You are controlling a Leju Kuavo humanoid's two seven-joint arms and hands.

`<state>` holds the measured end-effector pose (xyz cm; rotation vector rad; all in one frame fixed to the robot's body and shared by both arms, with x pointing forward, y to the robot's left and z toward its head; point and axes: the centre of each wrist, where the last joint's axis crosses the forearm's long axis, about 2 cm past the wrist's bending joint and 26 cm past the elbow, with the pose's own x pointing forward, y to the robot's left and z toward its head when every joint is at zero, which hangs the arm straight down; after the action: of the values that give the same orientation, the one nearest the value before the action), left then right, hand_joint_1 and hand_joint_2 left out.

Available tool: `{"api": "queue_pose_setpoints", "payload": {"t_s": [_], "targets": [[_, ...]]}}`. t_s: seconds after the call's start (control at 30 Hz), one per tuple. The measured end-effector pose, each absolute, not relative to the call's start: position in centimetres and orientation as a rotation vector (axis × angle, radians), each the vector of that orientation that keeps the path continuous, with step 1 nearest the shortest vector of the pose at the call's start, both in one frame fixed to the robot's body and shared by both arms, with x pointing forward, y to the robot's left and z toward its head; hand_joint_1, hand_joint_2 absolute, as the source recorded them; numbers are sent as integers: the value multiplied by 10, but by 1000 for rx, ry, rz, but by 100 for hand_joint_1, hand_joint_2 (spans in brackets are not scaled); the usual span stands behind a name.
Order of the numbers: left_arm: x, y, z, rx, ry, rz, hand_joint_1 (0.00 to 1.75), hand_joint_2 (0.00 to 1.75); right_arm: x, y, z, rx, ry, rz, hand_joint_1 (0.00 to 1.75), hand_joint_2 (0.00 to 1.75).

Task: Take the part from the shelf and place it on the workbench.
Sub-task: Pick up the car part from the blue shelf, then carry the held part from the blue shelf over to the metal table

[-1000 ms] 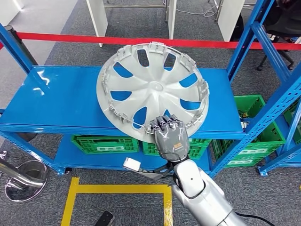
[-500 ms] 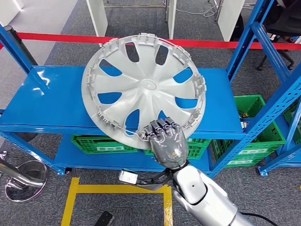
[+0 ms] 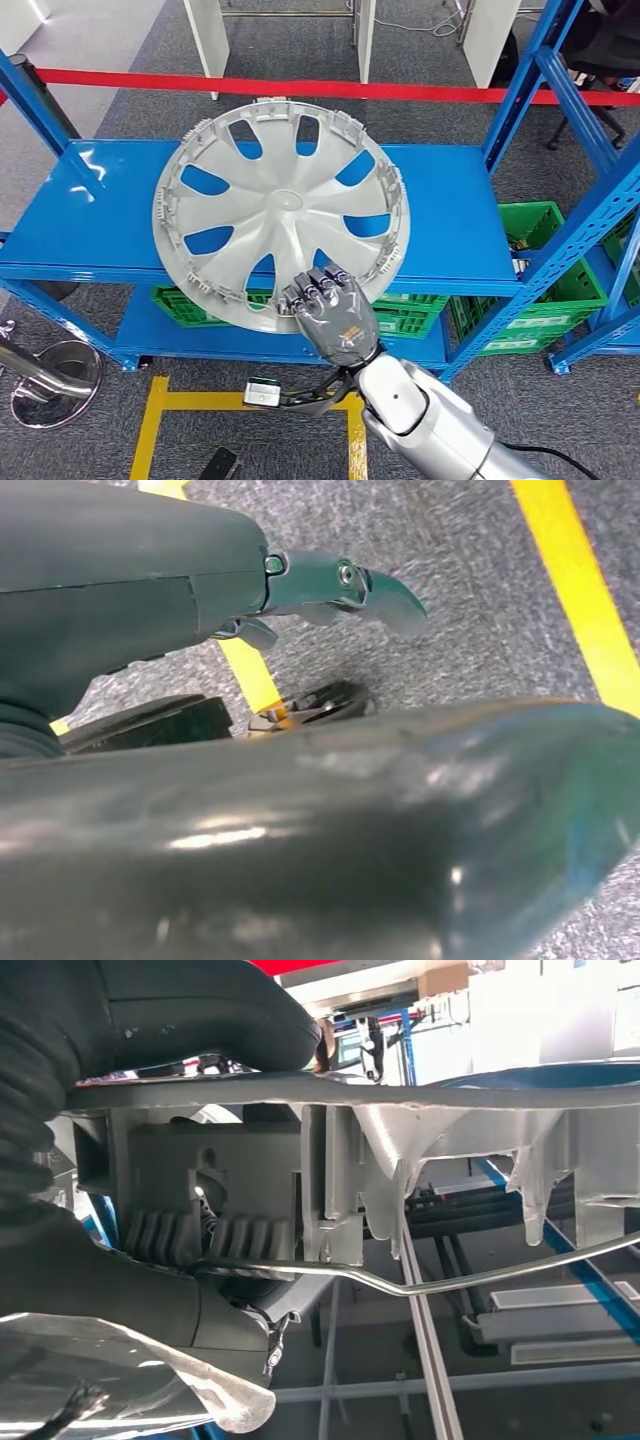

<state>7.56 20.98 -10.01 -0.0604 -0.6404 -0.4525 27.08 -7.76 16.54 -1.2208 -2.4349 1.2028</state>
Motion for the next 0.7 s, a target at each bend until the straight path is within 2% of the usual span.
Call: {"api": "queue_pose_setpoints", "payload": {"t_s": [0.7], "targets": [[77,223,-102,15,-554,-448,0,0,273,-77,161,-1211,-2451,1274,175,175]]}}
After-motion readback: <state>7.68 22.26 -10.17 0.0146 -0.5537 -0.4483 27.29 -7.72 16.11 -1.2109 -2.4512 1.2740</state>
